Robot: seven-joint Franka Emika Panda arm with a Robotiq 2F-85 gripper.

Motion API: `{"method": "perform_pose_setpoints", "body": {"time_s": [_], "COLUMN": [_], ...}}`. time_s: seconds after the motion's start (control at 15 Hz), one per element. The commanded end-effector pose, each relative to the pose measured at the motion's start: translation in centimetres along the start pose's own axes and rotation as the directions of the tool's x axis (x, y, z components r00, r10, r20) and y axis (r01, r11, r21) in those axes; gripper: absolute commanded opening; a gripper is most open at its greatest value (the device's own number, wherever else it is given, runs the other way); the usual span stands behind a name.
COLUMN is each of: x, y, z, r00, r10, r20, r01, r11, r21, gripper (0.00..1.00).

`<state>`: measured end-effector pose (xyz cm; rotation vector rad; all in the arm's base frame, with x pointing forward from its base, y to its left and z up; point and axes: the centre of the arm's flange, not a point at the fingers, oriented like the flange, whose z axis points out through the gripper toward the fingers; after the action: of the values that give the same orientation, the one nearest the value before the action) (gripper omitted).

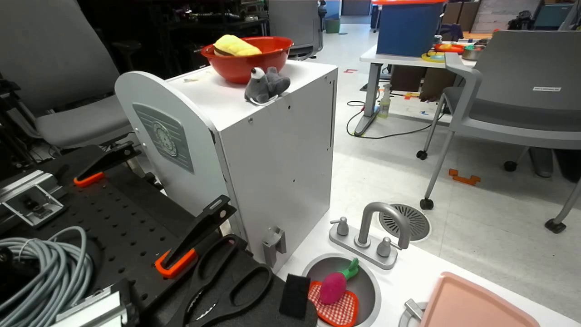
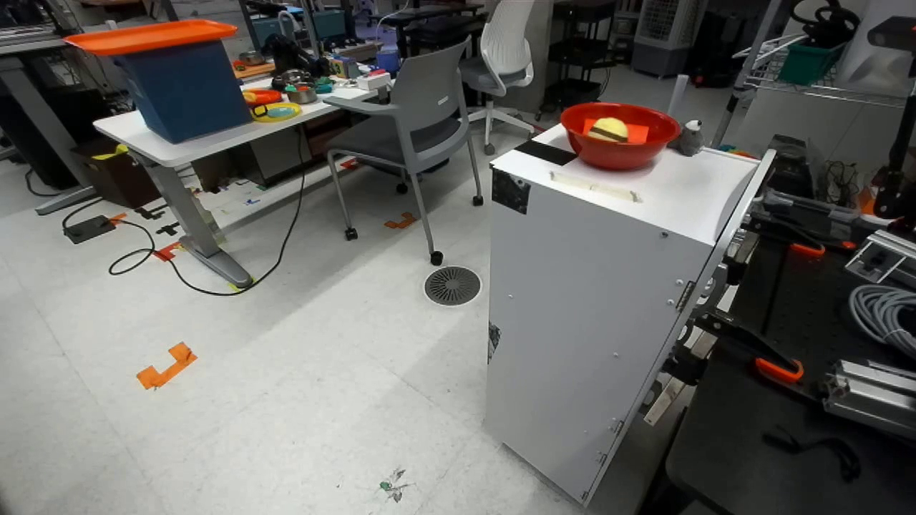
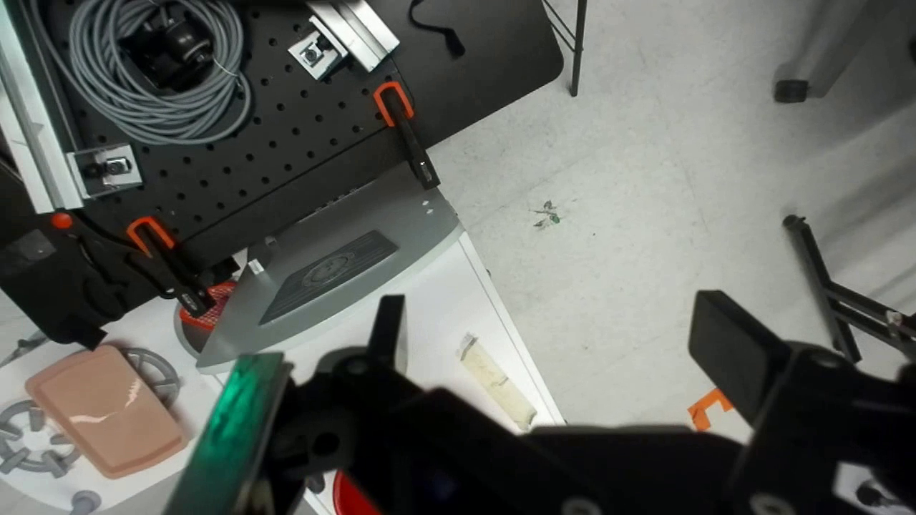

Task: Remove the yellow plushy from the red bowl and put it on top of the shelf

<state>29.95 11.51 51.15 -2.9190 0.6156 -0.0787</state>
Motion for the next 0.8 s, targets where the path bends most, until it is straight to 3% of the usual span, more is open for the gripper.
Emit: {"method": "perform_pose_setpoints", "body": {"time_s": [0.0, 0.47, 0.73], "x": [-0.9, -0.7, 0.5], "y": [2.6, 2.2, 2.2], "z": [-0.3, 0.1, 0.3], "r00": [0.999, 0.999, 0.994], "r10": [0.029, 0.031, 0.095], "r20": [0.024, 0.011, 0.060], "r01": [-0.029, -0.031, -0.096], "r11": [1.000, 1.000, 0.995], "r21": [-0.004, 0.001, 0.026], "gripper": [1.00, 1.00, 1.00]}}
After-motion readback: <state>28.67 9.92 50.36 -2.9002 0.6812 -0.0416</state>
